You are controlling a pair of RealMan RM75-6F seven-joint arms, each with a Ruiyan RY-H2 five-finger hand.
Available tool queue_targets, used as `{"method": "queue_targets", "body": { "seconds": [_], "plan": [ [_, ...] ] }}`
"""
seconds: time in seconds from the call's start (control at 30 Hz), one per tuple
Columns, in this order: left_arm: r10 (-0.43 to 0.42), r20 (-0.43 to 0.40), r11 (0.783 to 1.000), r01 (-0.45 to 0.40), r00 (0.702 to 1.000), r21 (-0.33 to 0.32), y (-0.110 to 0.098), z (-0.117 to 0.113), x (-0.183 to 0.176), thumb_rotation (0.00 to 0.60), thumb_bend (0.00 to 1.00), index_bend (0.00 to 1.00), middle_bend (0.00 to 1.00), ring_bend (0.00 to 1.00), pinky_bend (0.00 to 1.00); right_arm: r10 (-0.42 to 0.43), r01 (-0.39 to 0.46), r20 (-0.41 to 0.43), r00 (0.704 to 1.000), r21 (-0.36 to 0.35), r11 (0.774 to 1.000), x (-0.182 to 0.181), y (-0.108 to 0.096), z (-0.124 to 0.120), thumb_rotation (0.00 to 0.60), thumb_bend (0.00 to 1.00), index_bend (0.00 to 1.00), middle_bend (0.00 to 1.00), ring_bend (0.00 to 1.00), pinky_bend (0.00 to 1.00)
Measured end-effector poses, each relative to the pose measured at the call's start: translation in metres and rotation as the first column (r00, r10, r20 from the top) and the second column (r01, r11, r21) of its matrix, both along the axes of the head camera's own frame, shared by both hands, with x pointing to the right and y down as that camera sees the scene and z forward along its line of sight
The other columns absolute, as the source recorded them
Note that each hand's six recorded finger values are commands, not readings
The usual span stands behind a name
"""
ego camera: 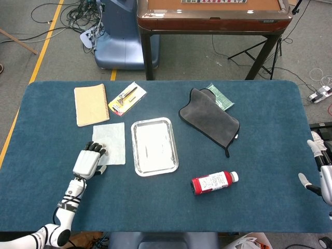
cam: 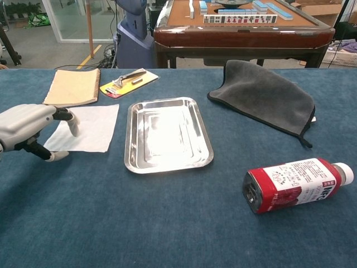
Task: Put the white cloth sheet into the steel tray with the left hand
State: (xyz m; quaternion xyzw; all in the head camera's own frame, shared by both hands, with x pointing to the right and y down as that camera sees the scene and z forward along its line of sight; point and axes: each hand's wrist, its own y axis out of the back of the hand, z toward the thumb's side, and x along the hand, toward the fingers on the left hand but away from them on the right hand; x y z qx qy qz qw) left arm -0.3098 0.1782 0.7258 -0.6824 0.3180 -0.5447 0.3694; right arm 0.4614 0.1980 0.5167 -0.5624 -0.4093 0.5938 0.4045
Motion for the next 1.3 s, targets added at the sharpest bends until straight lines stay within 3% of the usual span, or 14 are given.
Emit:
{"method": "queue_targets", "body": {
  "seconds": [0.57, 0.97, 1.17, 1.3],
  "plan": [
    [-0.035, -0.002, 0.988, 0.035, 0.999, 0.15, -0.044, -0.003, -0.008, 0.6, 0.37, 0.6, 0.34, 0.32, 0.26, 0.005, -0.005, -0.002, 1.0, 0.007, 1.0, 0.0, -0.001, -0.004, 0.6, 0.25, 0.11, 0.18, 0.08, 0.17],
    [-0.071, -0.179, 0.986, 0.097, 0.981, 0.138, -0.048, -0.017, 0.003, 0.6, 0.37, 0.68, 0.41, 0.34, 0.26, 0.003, -0.003, 0.004, 1.0, 0.008, 1.0, 0.0, -0.001, -0.003, 0.6, 0.24, 0.11, 0.18, 0.08, 0.17],
    [-0.085, -0.321, 0.985, 0.128, 0.943, 0.114, -0.047, -0.033, 0.022, 0.6, 0.37, 0.68, 0.44, 0.35, 0.26, 0.005, -0.005, 0.002, 1.0, 0.011, 1.0, 0.0, 0.001, -0.005, 0.6, 0.25, 0.11, 0.18, 0.08, 0.17],
    [-0.05, -0.4, 0.989, 0.102, 0.915, 0.109, -0.042, -0.046, 0.047, 0.6, 0.37, 0.68, 0.44, 0.36, 0.26, 0.004, -0.004, 0.003, 1.0, 0.014, 1.0, -0.002, 0.001, -0.007, 0.6, 0.24, 0.11, 0.18, 0.08, 0.17]
  ]
}}
